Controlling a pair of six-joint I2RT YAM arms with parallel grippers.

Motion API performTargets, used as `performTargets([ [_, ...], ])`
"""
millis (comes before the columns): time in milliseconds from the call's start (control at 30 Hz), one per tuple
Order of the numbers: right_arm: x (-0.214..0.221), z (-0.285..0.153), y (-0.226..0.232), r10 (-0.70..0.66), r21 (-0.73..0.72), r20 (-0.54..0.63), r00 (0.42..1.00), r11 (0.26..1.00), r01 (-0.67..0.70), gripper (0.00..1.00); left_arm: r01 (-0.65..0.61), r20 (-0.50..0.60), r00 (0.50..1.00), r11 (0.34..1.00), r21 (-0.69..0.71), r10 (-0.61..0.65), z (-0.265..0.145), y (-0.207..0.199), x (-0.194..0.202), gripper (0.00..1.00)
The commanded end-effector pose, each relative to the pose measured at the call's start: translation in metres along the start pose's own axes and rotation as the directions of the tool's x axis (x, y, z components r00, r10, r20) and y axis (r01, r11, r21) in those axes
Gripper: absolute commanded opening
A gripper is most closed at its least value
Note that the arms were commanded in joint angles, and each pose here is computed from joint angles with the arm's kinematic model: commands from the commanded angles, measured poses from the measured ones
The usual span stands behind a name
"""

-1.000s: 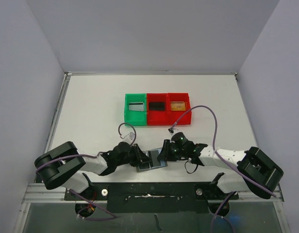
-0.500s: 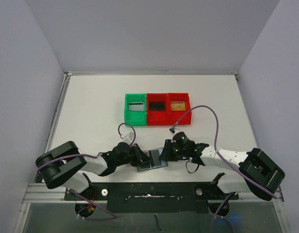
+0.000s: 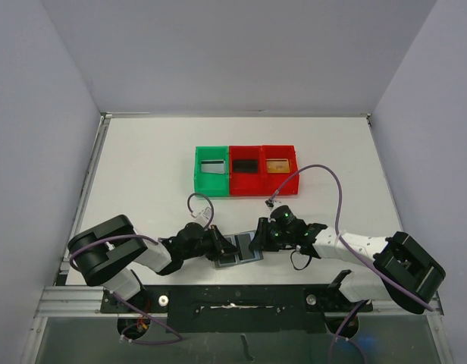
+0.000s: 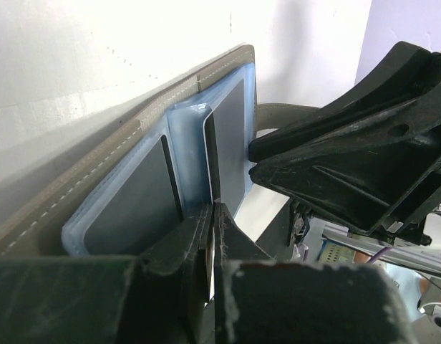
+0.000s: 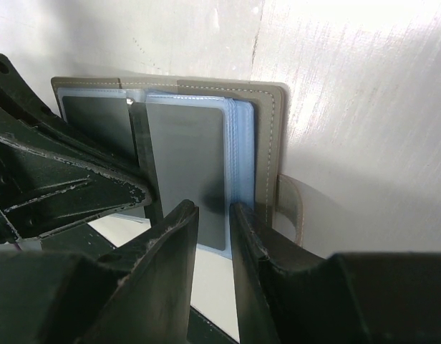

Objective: Take the credit cards out of the card holder

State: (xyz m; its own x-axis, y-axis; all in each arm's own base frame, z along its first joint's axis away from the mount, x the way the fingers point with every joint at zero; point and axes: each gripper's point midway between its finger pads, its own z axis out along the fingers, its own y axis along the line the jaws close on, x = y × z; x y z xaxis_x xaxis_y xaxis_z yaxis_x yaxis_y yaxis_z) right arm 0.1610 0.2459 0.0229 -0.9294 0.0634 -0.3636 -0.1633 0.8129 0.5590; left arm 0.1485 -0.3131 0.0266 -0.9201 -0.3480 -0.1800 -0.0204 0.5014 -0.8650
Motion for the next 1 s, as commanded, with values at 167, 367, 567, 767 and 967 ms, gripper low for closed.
performTargets([
  [167, -0.014, -0.014, 0.004, -0.045, 0.024, 0.033, 0.998, 0.999, 0.044, 0.28, -0.035, 0.029, 0.999, 0.999, 0.029, 0.034, -0.002, -0.018, -0.009, 0.00],
  [367, -0.043, -0.038, 0.049, -0.083, -0.119, 0.136, 0.987, 0.988, 0.100, 0.29, -0.056, 0.028, 0.998, 0.998, -0.001, 0.056, -0.004, -0.016, -0.010, 0.00],
  [567, -0.044, -0.032, 0.060, -0.079, -0.177, 0.125, 0.989, 0.979, 0.101, 0.29, -0.054, 0.031, 0.998, 0.999, 0.005, 0.054, -0.006, -0.016, -0.010, 0.00],
  [767, -0.030, -0.010, 0.046, -0.062, -0.148, 0.062, 0.996, 0.986, 0.071, 0.29, -0.054, 0.024, 0.998, 0.998, 0.013, 0.054, -0.006, -0.019, -0.009, 0.00],
  [967, -0.011, 0.008, 0.013, -0.029, -0.039, -0.004, 1.000, 0.999, 0.029, 0.29, -0.055, 0.024, 0.998, 0.998, 0.039, 0.054, -0.004, -0.026, -0.010, 0.00],
])
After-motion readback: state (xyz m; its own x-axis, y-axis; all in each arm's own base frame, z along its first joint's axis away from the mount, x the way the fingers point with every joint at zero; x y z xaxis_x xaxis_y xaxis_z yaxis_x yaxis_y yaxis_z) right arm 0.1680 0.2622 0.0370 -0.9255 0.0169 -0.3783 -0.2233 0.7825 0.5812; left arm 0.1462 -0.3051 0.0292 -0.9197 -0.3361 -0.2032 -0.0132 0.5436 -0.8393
